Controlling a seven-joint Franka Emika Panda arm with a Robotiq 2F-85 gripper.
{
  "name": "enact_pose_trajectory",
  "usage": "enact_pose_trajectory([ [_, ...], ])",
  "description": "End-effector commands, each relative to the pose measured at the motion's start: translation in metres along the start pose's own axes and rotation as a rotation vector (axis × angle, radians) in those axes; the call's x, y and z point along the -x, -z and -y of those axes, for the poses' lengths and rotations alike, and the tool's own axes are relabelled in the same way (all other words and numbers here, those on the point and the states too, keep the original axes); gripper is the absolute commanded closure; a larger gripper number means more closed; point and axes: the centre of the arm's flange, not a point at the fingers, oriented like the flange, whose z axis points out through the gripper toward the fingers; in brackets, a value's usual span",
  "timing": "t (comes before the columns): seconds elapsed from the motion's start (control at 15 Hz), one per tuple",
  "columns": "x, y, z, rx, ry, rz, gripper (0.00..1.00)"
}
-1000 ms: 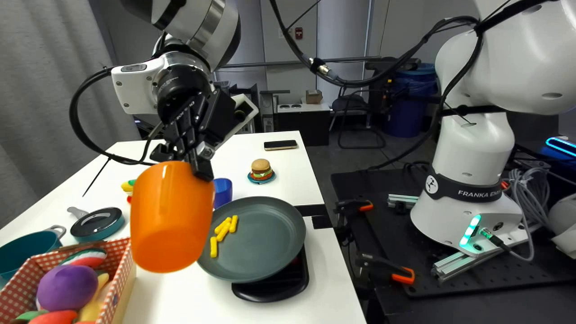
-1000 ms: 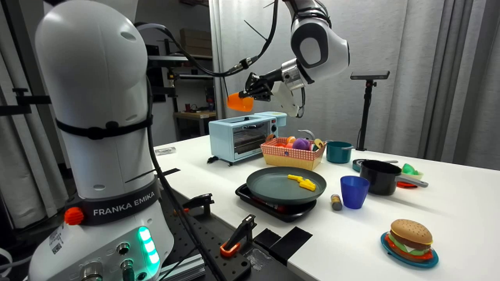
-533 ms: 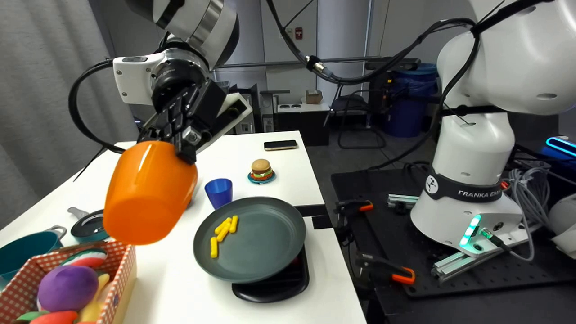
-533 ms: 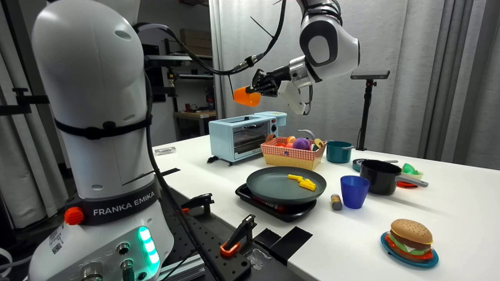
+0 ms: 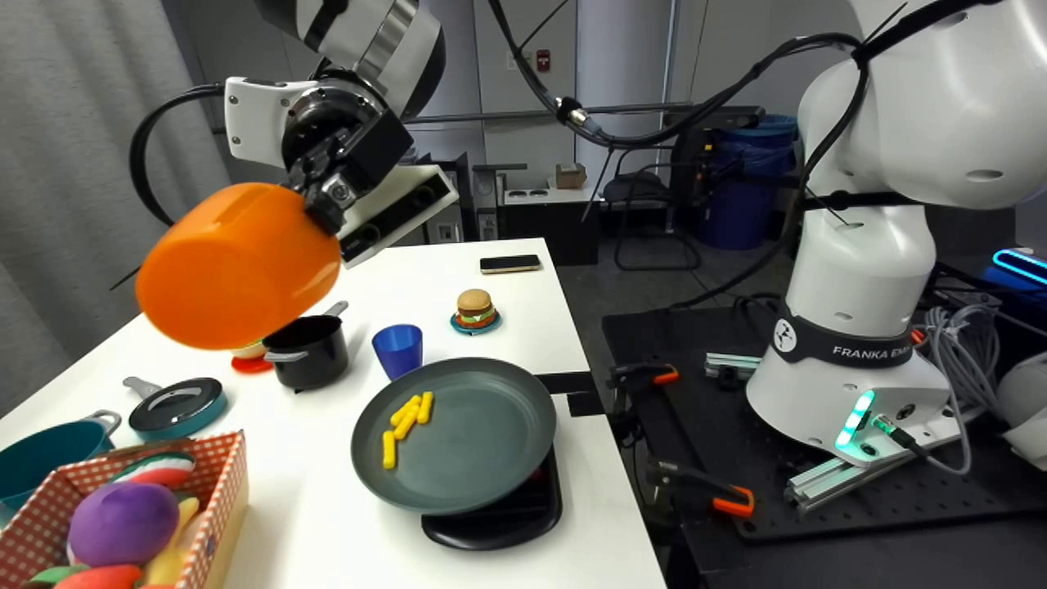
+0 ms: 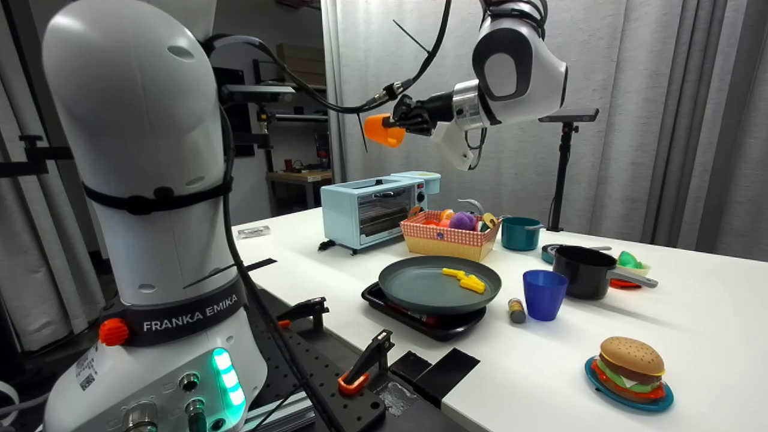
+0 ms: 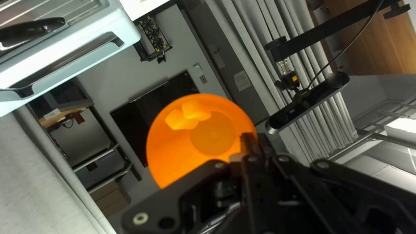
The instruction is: Pour the things in the orange cup onto the plate
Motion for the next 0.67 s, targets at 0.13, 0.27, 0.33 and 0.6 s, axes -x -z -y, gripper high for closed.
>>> enact_pose_trajectory([
  [0.13,-0.0066,0.003,0.0016,-0.052,0.091,-0.115,0.99],
  [0.27,-0.0091,0.0015,0.002,-0.065,0.122,-0.147,0.99],
  [0.33,-0.0101,0.0009,0.0023,-0.069,0.131,-0.159,0.99],
  [0.6,-0.0129,-0.0008,0.0029,-0.086,0.165,-0.201,0.99],
])
